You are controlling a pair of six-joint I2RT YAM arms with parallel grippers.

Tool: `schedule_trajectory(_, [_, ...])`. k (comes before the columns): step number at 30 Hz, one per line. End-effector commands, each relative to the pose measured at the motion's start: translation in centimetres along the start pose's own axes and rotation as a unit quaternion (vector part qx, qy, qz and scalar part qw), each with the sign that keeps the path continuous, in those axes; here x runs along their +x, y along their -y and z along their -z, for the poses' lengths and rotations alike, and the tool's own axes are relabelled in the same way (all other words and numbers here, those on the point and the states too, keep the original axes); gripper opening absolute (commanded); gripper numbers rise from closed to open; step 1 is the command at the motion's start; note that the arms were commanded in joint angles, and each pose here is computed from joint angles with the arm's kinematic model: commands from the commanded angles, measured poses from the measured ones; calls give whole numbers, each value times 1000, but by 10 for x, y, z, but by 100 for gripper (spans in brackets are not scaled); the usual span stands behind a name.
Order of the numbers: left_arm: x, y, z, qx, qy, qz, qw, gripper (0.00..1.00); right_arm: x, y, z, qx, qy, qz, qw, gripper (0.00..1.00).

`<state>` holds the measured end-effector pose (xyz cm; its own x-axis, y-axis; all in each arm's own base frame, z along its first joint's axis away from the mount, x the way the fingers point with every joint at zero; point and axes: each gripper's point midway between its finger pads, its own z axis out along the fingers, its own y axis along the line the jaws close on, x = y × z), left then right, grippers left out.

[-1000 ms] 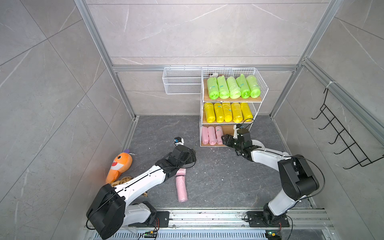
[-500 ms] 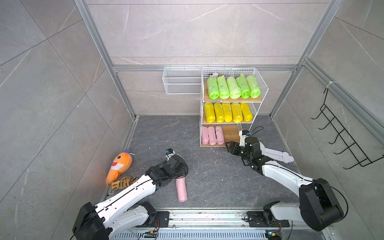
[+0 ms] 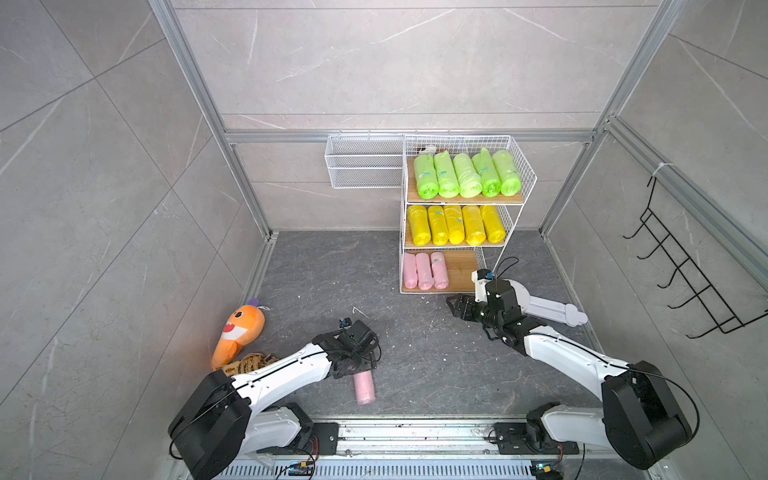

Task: Sort the rolls of trash bags by color and place them on the shelf
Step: Place the roll of trash bags on the shelf, then pick up the roll of trash bags from the center of the board.

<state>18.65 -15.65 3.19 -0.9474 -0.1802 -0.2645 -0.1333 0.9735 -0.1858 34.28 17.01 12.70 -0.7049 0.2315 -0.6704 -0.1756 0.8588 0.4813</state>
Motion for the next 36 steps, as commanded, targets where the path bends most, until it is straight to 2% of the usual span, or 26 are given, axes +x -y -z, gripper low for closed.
schedule_trajectory(1, [-6, 14, -4, 25, 8, -13, 1000, 70, 9, -1, -2, -6, -14, -9, 1000, 74])
schedule_trajectory(8, [-3, 21, -7, 46, 1, -8, 999, 48, 14, -1, 6, -2, -26, 3, 1000, 75])
schedule_trajectory(13, [-3, 59, 3, 128, -23, -11, 991, 44, 18, -7, 13, -11, -46, 16, 999, 77])
schedule_trajectory(17, [-40, 112, 33, 237, 34, 20, 971, 41, 21, -30, 24, -63, -76, 36, 994, 78])
schedule_trajectory(24, [-124, 168, 64, 312, 145, 75, 936, 35, 17, -79, 49, -187, -89, 19, 978, 82])
schedule_trajectory(29, [-148, 194, 77, 351, 168, 99, 916, 35, 22, -105, 56, -288, -83, -17, 954, 83])
schedule_trajectory(36, [-155, 210, 90, 382, 167, 98, 904, 35, 45, -106, 38, -291, -102, -15, 951, 85])
